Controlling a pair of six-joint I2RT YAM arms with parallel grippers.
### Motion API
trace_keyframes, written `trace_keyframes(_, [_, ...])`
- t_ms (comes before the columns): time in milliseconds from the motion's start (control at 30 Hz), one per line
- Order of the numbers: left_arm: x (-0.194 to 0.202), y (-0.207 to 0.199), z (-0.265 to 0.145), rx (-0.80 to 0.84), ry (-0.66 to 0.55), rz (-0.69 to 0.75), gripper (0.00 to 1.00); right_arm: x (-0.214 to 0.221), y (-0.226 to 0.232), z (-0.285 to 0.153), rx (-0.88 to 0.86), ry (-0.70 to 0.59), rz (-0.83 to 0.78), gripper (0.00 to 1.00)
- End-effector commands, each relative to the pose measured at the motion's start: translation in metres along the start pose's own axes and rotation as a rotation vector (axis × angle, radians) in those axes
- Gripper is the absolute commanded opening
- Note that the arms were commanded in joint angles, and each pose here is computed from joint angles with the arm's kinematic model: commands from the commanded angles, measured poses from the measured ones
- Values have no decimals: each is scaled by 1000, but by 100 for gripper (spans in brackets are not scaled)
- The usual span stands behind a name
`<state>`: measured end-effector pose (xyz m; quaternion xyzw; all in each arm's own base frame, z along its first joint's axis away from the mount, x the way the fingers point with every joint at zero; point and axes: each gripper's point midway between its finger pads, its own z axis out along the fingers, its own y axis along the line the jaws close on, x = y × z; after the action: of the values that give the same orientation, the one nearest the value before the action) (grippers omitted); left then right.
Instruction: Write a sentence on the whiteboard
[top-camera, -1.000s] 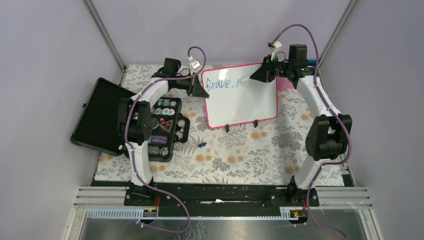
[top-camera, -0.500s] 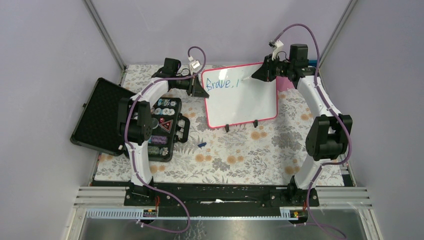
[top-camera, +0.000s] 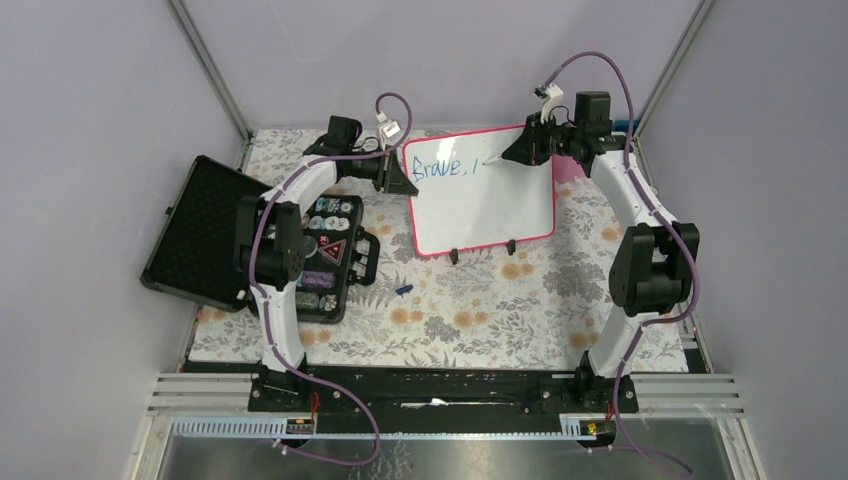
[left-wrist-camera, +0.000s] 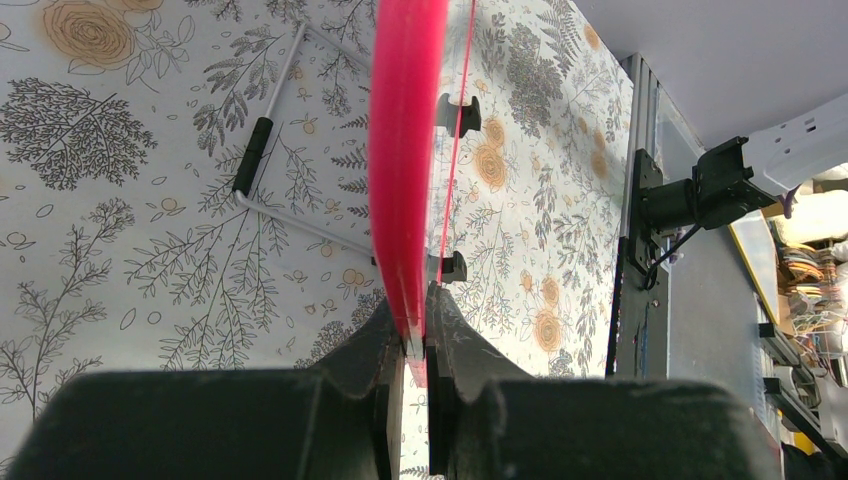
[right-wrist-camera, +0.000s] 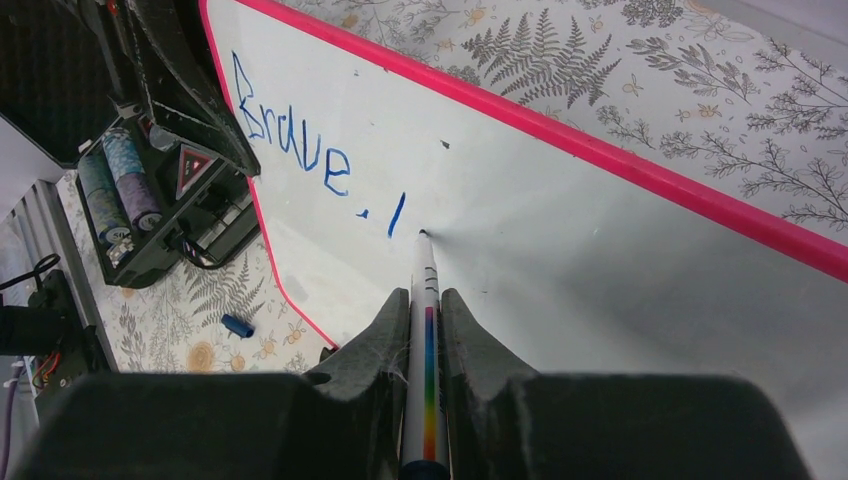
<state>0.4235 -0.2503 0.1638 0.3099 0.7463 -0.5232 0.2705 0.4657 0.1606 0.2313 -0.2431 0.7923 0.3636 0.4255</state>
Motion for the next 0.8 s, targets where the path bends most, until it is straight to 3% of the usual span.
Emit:
trace_keyframes(0, [-9, 0, 2, -16, -12, 84, 0, -17, 1, 5, 8, -39, -59, 0])
trace_keyframes(767, [-11, 0, 2, -18, -13, 88, 0, -13, 5, 14, 31, -5, -100, 0])
